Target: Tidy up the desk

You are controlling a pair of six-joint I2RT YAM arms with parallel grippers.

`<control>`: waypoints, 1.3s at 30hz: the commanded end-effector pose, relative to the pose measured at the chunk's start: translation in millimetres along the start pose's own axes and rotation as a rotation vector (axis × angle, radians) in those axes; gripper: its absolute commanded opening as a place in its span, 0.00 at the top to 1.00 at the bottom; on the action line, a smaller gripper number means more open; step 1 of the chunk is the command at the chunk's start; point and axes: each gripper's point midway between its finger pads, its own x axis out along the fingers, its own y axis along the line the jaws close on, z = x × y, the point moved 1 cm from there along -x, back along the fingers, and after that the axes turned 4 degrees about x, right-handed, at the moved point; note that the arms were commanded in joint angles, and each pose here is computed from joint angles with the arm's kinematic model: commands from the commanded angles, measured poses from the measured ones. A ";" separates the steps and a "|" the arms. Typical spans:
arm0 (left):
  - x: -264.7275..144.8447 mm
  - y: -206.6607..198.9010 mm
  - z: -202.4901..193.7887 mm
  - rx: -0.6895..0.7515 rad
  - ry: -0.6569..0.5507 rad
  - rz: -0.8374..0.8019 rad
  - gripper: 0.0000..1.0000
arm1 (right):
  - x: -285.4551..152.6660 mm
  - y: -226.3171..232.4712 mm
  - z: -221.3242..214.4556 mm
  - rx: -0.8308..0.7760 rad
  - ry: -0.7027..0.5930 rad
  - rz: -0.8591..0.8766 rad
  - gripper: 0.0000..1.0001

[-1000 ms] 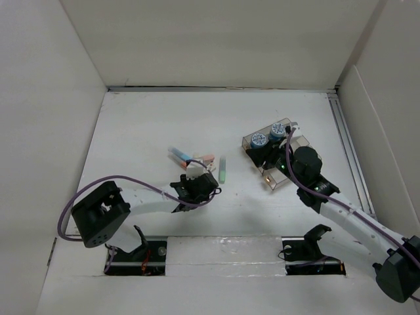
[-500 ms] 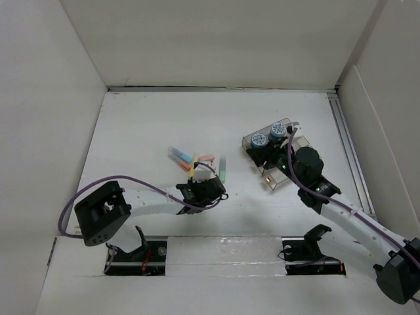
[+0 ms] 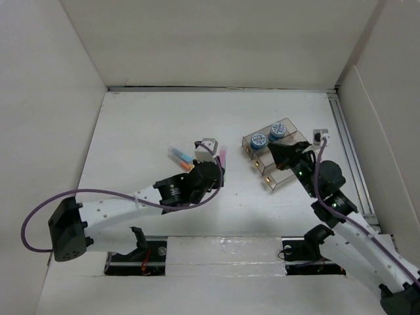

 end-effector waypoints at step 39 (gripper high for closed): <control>209.7 -169.8 20.2 0.447 0.154 -0.662 0.97 | -74.9 -6.2 67.6 0.086 -0.365 -0.021 0.63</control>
